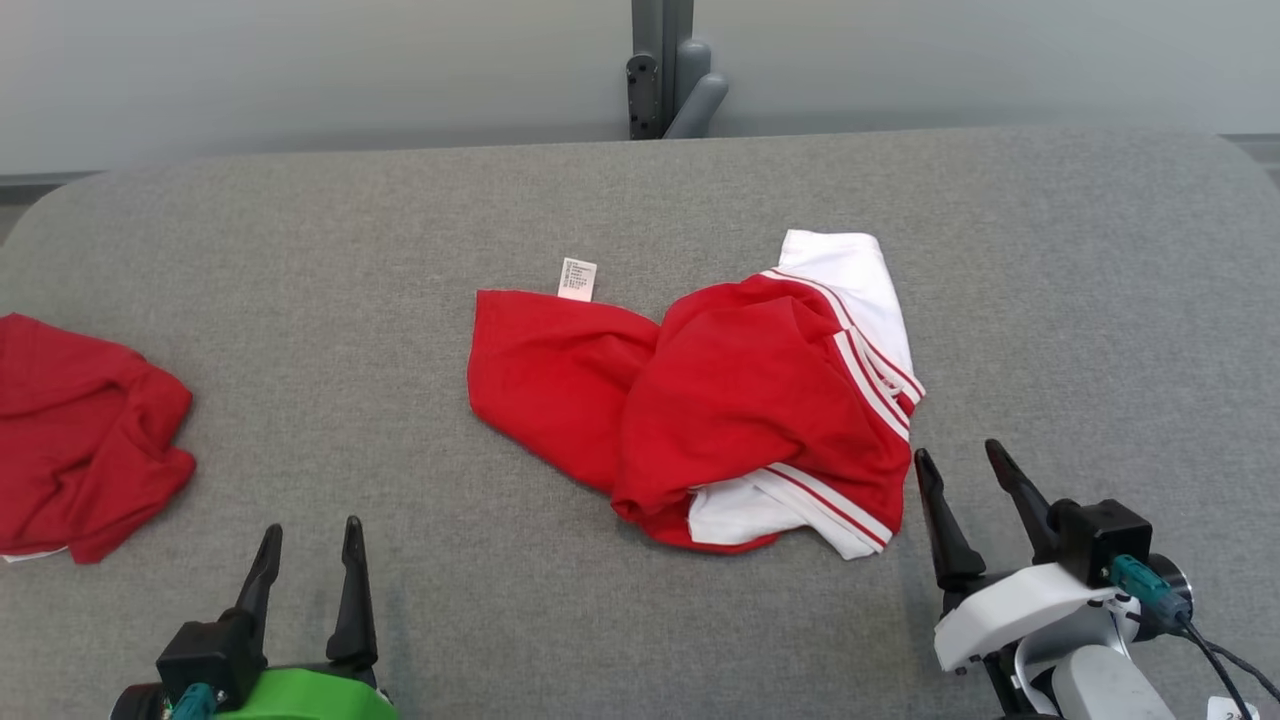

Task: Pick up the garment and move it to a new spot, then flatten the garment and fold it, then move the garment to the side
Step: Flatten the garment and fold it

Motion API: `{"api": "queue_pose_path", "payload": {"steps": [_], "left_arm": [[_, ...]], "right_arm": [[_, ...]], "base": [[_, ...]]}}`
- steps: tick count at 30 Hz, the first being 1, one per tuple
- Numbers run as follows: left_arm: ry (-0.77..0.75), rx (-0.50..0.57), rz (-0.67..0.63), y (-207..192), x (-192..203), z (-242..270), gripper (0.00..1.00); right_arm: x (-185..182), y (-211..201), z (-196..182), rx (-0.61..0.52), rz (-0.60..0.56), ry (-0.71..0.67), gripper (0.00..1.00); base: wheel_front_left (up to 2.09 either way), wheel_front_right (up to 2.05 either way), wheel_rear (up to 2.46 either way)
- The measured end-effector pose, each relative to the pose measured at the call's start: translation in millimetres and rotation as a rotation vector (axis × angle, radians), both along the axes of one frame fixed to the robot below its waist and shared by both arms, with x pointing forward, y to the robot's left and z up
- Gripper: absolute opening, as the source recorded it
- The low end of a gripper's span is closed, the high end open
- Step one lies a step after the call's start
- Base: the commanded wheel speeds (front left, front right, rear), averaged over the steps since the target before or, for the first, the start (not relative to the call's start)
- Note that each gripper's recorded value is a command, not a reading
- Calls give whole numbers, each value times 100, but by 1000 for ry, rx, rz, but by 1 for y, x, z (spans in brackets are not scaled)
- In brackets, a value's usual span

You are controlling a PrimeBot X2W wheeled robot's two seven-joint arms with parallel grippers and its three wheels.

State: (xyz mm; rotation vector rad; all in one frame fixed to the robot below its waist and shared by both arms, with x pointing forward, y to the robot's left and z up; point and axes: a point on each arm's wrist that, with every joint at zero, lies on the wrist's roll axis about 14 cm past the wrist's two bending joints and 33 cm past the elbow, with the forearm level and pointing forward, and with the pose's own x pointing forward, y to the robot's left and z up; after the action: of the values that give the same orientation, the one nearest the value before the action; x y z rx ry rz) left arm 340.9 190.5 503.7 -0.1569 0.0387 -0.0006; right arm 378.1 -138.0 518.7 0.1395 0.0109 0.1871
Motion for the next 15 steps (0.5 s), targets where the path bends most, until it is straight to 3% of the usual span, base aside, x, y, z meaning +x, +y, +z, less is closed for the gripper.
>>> {"api": "queue_pose_path", "payload": {"steps": [11, 15], "left_arm": [[50, -17, -16, -10, 17, -17, 100], [76, -30, 6, -5, 25, -26, 100]], "right_arm": [[81, -2, 29, -44, 35, -94, 100], [115, 0, 11, -83, 65, -46, 100]], "base": [[0, 0, 0], [0, 0, 0]]}}
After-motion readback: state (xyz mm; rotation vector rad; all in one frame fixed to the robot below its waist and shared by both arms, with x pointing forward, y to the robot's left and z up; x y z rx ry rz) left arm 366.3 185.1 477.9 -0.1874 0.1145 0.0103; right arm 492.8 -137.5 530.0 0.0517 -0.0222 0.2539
